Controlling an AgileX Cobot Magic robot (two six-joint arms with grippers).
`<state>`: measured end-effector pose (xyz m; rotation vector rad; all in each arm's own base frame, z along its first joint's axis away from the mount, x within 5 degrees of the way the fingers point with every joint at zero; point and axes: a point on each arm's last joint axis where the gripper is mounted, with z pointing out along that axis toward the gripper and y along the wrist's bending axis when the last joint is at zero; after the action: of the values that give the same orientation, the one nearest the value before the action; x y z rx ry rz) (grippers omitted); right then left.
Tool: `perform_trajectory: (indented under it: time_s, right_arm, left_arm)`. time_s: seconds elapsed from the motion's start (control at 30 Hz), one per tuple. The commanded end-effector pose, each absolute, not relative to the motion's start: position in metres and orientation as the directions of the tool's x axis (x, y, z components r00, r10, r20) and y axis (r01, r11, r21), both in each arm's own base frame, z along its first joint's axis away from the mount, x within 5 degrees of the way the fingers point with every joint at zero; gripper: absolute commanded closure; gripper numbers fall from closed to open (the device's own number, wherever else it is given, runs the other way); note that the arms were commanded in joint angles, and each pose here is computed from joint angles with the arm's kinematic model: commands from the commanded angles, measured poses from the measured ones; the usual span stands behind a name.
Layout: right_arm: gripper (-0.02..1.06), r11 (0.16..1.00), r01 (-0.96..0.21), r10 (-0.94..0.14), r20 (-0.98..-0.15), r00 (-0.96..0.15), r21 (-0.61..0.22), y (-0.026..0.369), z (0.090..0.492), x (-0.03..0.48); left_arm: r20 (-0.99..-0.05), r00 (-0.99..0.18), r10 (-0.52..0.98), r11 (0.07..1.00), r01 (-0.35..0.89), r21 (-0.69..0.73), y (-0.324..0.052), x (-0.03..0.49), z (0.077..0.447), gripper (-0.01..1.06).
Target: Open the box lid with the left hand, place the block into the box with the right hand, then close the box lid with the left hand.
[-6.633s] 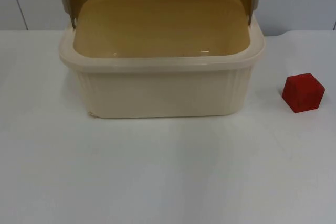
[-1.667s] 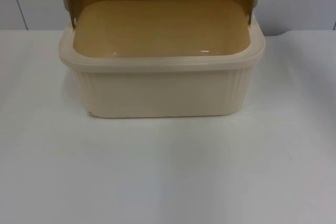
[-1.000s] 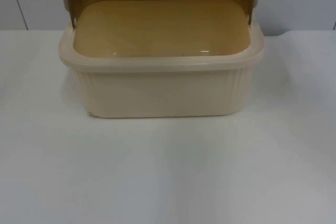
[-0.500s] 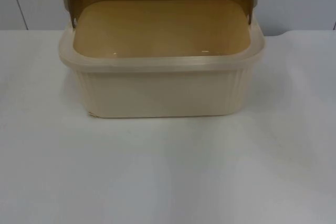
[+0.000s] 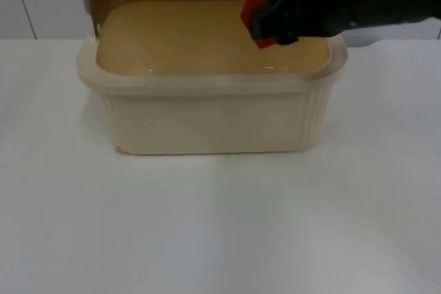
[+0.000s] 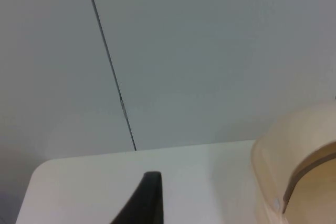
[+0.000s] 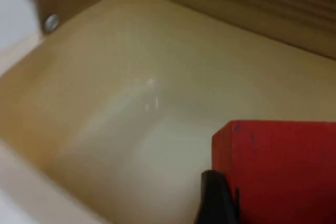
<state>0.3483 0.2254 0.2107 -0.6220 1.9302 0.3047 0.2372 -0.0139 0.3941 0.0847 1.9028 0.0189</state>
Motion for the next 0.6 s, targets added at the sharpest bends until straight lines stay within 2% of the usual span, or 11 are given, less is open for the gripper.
perform_trajectory:
  time_s: [0.0,0.13,0.33,0.57]
  right_arm:
    - [1.04,0.859,-0.512,-0.221,-0.92,-0.323,-0.026,0.232,0.202,0.36]
    - [1.04,0.846,-0.528,-0.263,-0.918,-0.298,-0.071,0.237,0.19,0.369]
    - [1.04,0.856,-0.512,-0.231,-0.94,-0.251,-0.074,0.243,0.185,0.38]
    - [1.03,0.86,-0.506,-0.225,-0.94,-0.256,-0.068,0.245,0.18,0.383]
  left_arm:
    - [-0.946,-0.315,0.072,0.997,0.044,0.061,-0.012,0.235,0.396,0.0]
    - [-0.946,-0.315,0.072,0.997,0.044,0.061,-0.012,0.235,0.396,0.0]
    - [-0.944,-0.323,0.072,0.997,0.043,0.061,-0.012,0.235,0.396,0.0]
    - [-0.943,-0.325,0.072,0.997,0.043,0.061,-0.012,0.235,0.395,0.0]
